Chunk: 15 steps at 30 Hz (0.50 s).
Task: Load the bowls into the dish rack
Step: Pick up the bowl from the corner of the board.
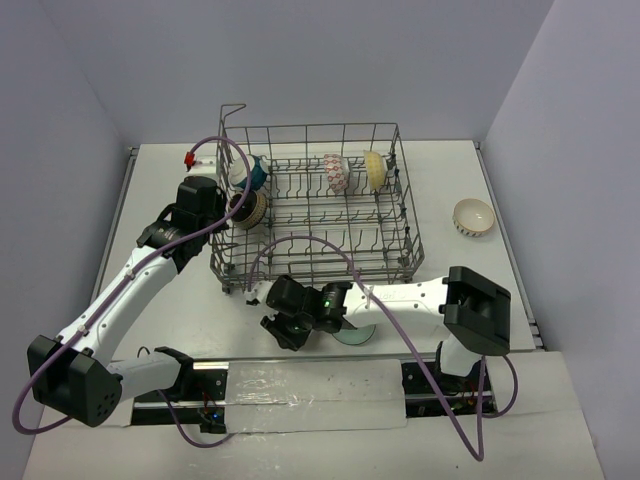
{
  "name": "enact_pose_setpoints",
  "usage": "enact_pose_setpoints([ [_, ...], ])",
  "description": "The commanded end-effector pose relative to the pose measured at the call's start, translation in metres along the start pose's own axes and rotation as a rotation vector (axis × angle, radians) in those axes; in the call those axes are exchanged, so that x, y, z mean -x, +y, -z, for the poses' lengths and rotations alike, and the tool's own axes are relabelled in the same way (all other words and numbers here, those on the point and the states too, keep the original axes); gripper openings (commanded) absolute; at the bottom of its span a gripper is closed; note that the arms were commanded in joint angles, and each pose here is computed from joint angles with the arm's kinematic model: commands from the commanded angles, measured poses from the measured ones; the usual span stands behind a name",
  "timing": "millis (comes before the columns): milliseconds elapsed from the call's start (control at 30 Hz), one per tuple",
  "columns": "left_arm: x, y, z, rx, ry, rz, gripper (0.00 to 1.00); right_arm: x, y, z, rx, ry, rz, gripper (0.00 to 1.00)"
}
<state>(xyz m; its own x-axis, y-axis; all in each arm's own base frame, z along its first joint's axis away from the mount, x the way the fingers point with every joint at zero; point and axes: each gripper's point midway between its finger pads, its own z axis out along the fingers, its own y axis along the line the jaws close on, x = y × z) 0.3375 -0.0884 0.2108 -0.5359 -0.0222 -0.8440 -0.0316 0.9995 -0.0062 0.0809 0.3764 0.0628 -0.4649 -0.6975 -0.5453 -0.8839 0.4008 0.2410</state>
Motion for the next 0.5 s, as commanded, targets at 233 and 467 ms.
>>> enact_pose_setpoints([
  [233, -0.021, -0.019, 0.007, -0.120, 0.076, -0.042, 0.00, 0.026, 0.007, -0.006, -0.014, -0.054, 0.015, 0.19],
  [467, -0.020, -0.020, 0.007, -0.123, 0.076, -0.041, 0.00, 0.024, 0.005, -0.008, -0.036, -0.028, 0.012, 0.00],
])
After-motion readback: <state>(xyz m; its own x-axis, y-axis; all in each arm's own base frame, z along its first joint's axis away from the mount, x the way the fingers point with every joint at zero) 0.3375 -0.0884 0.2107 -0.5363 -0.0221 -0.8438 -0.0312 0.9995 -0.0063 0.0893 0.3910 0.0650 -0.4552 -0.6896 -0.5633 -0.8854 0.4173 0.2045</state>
